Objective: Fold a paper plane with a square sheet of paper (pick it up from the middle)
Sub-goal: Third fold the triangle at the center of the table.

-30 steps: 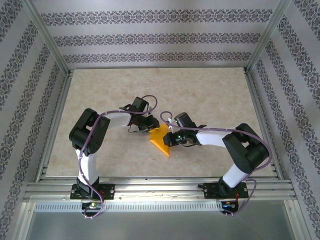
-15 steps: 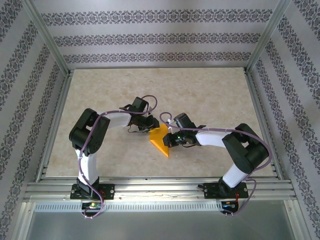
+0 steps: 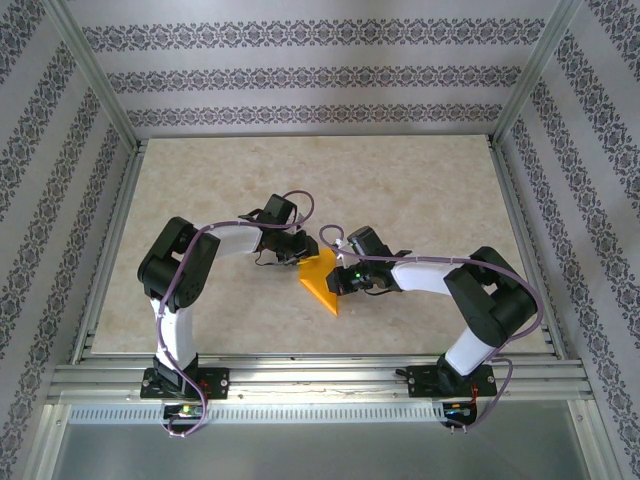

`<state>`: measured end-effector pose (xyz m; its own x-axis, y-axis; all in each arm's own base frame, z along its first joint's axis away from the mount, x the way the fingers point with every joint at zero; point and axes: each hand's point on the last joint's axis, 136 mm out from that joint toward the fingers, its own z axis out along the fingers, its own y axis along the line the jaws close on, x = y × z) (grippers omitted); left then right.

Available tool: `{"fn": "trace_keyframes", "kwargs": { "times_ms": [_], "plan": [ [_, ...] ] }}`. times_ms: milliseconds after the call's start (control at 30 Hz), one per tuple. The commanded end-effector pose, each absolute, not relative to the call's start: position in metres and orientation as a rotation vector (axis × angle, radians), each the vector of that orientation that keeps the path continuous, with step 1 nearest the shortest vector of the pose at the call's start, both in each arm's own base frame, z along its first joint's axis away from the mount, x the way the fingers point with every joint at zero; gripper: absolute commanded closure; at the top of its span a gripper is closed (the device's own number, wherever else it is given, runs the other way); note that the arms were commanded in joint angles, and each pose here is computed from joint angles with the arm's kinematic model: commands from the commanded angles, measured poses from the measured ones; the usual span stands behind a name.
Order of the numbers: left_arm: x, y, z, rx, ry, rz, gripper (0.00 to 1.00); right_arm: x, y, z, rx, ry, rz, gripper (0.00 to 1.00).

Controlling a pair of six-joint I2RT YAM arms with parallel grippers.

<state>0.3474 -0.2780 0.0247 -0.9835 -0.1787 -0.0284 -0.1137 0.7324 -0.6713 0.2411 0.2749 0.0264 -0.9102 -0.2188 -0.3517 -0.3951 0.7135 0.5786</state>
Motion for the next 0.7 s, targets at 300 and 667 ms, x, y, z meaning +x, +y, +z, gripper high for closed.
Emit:
{"fn": "trace_keyframes", "kwargs": {
  "times_ms": [300,667],
  "plan": [
    [0.3394,-0.2765,0.0241,-0.256,2.858,-1.077,0.75,0.2487,0.2784,0.0288,-0.497,2.654,0.962,1.00],
    [0.3391,-0.2772,0.0251,-0.250,2.857,-1.082,0.75,0.2453,0.2751,0.0261,-0.509,2.673,0.945,1.00]
  ]
}}
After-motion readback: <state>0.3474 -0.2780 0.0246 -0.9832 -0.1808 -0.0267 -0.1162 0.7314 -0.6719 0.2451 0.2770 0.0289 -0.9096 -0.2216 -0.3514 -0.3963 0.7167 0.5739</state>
